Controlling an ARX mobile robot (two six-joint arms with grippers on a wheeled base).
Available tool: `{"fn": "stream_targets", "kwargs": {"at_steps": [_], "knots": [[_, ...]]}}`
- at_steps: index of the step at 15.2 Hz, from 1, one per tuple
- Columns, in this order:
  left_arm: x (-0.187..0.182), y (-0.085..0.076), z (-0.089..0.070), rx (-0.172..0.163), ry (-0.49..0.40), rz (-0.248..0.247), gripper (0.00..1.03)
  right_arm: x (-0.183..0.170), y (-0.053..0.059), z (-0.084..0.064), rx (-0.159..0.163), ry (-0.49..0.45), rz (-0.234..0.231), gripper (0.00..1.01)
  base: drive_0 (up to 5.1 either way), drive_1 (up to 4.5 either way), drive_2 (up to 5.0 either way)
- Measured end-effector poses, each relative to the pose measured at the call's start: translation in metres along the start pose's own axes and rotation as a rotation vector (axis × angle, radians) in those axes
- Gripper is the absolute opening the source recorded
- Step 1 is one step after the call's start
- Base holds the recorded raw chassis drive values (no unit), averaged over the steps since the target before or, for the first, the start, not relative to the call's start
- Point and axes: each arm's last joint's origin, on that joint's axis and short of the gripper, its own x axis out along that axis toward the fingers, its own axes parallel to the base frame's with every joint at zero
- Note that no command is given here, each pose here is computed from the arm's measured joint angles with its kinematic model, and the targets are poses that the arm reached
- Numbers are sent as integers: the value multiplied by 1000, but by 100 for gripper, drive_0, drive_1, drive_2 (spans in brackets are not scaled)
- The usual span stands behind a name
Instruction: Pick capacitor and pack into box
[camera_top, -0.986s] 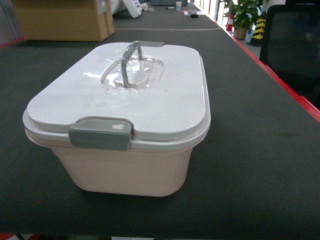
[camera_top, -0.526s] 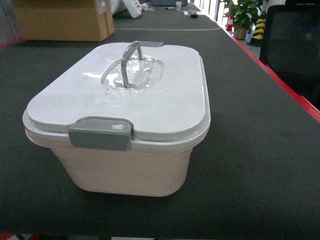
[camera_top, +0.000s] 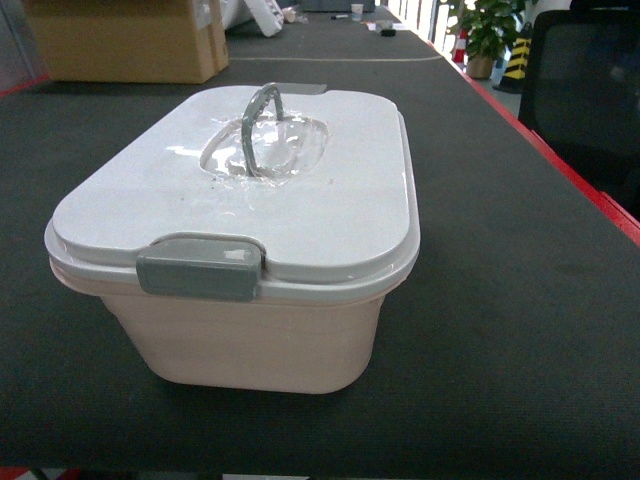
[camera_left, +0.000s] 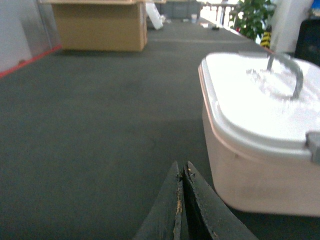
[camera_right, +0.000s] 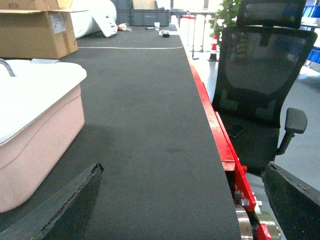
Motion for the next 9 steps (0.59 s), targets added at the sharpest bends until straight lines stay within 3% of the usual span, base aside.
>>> {"fn": "stream_targets", "kwargs": {"at_steps": [6, 7, 9], "knots": [[-5, 0, 2, 0, -36, 0, 2, 0, 0, 0, 0, 1, 0, 98, 0, 0, 0], [-5, 0, 1, 0, -31, 1, 7, 0, 0, 0, 0, 0, 0, 98, 0, 0, 0], [-5, 0, 2, 0, -32, 0, 30, 0, 0, 0, 0, 0, 0, 98, 0, 0, 0]]}}
